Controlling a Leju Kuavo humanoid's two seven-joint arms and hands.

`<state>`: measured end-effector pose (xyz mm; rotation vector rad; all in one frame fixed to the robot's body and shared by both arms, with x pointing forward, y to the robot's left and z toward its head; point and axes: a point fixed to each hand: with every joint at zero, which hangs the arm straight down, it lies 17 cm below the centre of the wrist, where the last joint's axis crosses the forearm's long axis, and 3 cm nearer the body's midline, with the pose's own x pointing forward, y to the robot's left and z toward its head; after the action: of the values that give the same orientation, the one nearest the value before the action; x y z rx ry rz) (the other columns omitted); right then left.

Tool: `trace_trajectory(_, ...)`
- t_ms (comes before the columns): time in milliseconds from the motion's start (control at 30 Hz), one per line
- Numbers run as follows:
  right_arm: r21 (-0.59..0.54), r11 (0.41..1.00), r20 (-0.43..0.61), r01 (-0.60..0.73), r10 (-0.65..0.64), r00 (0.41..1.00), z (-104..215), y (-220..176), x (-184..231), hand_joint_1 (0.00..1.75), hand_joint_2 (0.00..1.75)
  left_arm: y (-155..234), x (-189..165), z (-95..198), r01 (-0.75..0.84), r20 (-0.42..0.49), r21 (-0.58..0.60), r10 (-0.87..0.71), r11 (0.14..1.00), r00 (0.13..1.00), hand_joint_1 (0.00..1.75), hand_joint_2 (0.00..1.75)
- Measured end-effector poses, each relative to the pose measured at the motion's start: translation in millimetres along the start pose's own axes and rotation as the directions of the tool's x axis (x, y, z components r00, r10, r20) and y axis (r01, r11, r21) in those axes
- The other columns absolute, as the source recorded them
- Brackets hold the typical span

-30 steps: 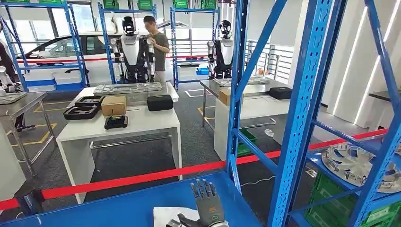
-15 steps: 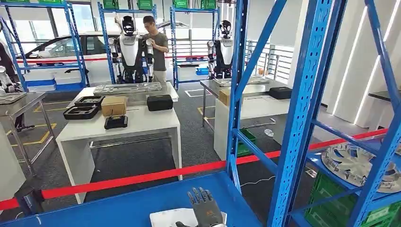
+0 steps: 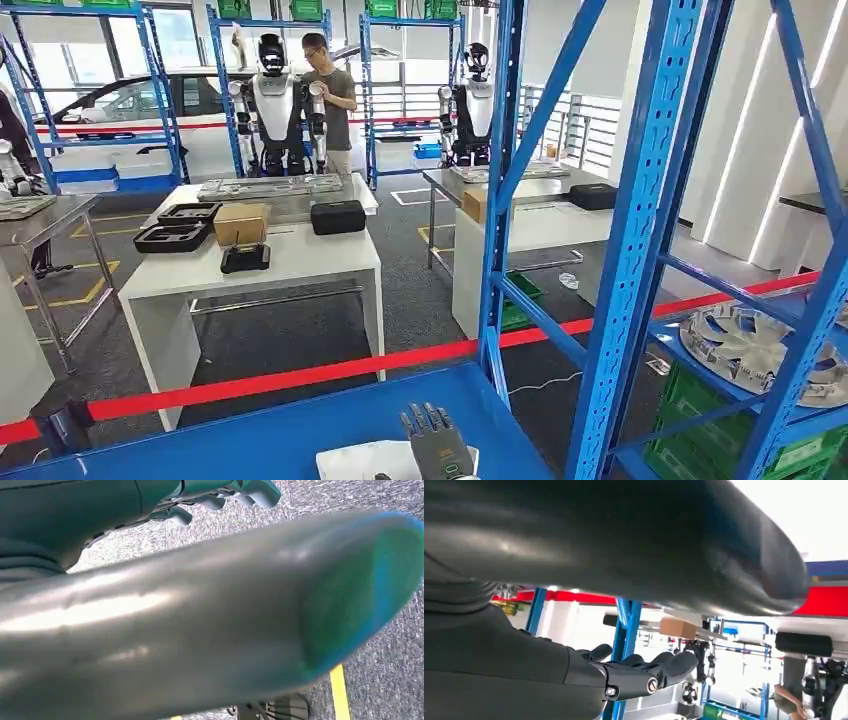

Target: Take the parts from the cabinet and place them on the table.

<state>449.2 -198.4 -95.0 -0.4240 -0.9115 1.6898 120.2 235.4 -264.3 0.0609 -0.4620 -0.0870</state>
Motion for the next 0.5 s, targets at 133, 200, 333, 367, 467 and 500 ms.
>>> trace_trajectory(133,0.036,0.998,0.071,0.048,-0.051,0.996,1.6,7.0,14.2,0.00,0.00,-0.5,0.2,0.0,0.001,0.000,-0.002,-0.001,1.000,1.000,0.00,0.00)
trace_trajectory(200,0.055,0.996,0.110,0.075,-0.081,0.991,2.9,10.3,22.3,0.00,0.00,-1.1,0.6,-0.1,0.003,0.001,-0.003,-0.003,1.000,1.000,0.00,0.00)
trace_trajectory(333,0.079,0.991,0.154,0.110,-0.121,0.981,4.7,13.6,32.7,0.00,0.00,-2.5,1.0,0.1,0.008,0.003,-0.006,-0.008,1.000,1.000,0.00,0.00)
trace_trajectory(367,0.083,0.990,0.162,0.116,-0.128,0.978,4.9,13.8,35.0,0.00,0.00,-3.0,1.1,0.2,0.008,0.003,-0.007,-0.008,1.000,1.000,0.00,0.00)
trace_trajectory(467,0.085,0.988,0.184,0.126,-0.140,0.973,4.8,13.1,42.1,0.00,0.00,-2.5,-0.9,0.1,0.005,-0.009,-0.003,-0.005,1.000,1.000,0.00,0.00)
trace_trajectory(500,0.084,0.988,0.192,0.128,-0.142,0.971,3.9,12.1,47.2,0.00,0.00,2.5,-4.5,-0.7,-0.007,-0.035,0.019,0.008,1.000,0.999,0.00,0.00)
